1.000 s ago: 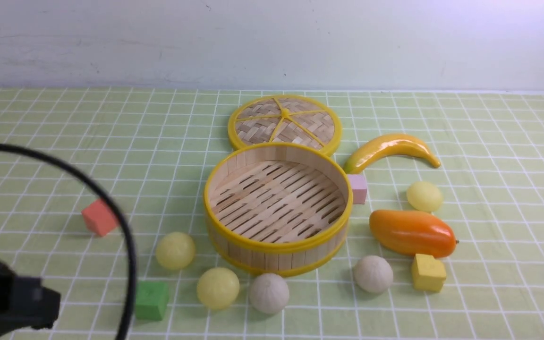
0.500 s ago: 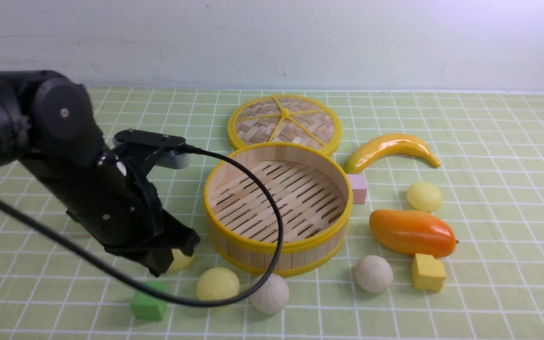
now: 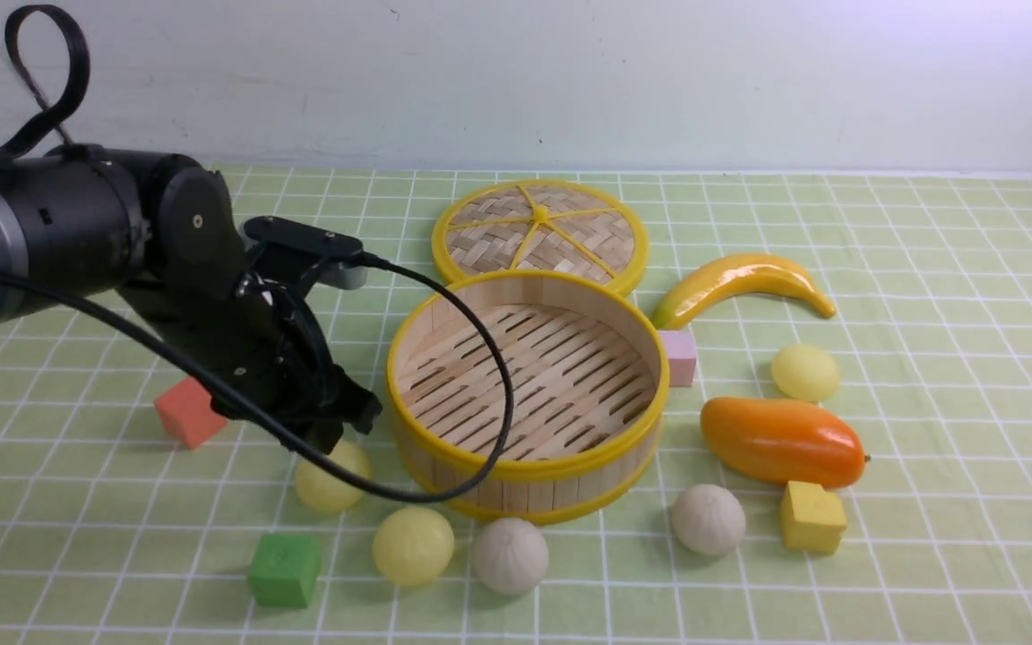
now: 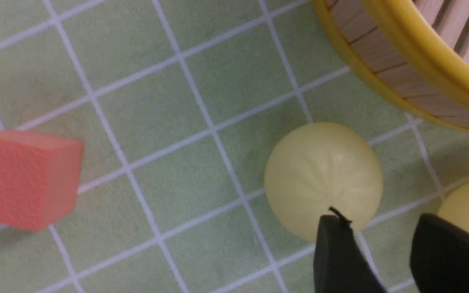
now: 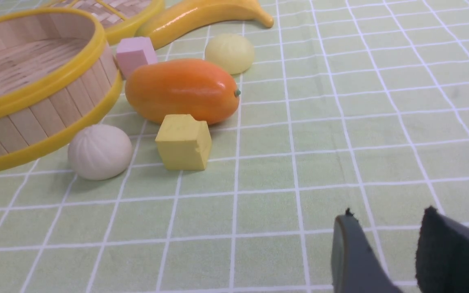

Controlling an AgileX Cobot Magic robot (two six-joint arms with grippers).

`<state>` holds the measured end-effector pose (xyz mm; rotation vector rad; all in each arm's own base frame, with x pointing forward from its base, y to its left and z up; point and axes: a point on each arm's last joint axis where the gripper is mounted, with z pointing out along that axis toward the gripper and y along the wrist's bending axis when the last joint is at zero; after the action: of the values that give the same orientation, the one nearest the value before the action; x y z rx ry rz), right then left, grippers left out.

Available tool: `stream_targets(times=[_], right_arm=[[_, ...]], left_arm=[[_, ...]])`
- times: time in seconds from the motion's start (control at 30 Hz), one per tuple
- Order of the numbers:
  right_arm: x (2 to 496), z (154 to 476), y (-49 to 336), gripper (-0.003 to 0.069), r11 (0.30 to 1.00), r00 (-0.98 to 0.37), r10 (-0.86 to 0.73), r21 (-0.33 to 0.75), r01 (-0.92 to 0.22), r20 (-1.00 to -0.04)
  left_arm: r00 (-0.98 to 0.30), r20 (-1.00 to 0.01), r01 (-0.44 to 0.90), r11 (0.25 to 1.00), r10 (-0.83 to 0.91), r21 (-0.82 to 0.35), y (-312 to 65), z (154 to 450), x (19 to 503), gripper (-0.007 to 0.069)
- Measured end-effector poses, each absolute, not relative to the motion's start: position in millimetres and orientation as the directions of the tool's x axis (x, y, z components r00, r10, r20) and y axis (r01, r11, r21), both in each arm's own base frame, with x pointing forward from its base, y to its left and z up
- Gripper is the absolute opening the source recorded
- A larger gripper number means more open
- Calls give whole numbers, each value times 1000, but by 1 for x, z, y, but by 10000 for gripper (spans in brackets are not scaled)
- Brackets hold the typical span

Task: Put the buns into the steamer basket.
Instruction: Use the left arm to grab a steamed stuffed bun

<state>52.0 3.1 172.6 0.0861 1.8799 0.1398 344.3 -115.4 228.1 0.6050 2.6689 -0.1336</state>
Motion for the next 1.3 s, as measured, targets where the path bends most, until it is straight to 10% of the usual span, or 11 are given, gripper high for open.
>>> stream_targets(times=[0.77,1.0,1.3], right_arm=[[52,173,3,239,990,-308,130,140,-11,-942],[52,173,3,239,990,-308,130,140,-11,-942],[52,173,3,239,990,-308,130,140,-11,-942]], left_arm=[[-797,-402,488,873,450,10,-122,187,364,272],[-804,-381,491,871,456,6,-122,186,362,3],[-827,-397,438,899,398,-11,-121,237,346,-13]])
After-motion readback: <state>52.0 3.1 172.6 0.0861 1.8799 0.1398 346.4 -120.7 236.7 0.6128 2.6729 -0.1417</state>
